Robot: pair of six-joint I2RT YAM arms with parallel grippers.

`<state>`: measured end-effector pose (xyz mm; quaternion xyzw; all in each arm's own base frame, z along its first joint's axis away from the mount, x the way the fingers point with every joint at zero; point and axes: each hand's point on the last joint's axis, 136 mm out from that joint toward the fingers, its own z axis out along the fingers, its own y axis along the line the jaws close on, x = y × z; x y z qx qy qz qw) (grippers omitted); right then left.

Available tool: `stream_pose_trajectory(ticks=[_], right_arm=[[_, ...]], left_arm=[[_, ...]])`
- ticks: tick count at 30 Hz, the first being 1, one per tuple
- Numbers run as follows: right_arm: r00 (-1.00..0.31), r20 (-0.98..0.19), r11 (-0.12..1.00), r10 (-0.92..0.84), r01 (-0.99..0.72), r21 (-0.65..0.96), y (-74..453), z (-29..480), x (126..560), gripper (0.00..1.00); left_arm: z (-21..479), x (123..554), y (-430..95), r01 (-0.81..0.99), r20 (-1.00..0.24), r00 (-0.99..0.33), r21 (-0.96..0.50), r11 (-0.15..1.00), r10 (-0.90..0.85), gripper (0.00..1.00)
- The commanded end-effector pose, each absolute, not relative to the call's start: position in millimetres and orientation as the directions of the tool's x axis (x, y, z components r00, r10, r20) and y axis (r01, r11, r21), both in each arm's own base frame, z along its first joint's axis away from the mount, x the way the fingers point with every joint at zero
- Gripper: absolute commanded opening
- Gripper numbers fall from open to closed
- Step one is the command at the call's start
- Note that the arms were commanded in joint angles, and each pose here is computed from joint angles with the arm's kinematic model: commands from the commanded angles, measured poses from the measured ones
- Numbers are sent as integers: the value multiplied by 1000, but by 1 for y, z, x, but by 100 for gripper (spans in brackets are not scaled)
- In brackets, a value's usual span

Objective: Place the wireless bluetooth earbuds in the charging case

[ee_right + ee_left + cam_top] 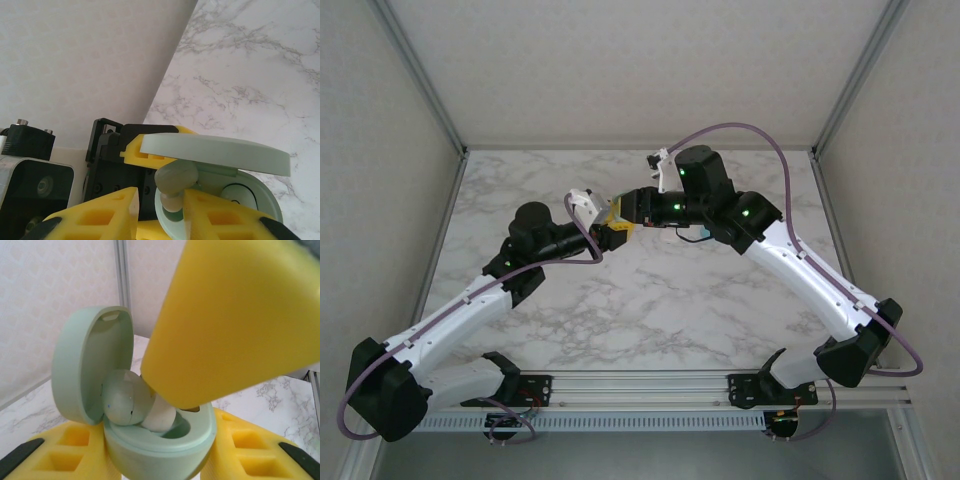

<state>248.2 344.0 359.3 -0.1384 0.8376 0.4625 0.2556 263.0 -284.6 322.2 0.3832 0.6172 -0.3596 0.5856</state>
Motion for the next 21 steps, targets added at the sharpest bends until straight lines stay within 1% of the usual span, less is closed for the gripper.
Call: stream_pose_trajectory(ticks=[1, 21], right_arm=[[-809, -588, 501, 0, -509, 699, 342, 378, 238, 31], [-787, -615, 500, 38, -518, 694, 332, 393, 235, 33]], left_arm=[[347, 260, -286, 895, -1000, 28, 24, 445, -4, 19], [346, 260, -285, 894, -1000, 27, 23, 447, -3, 19]])
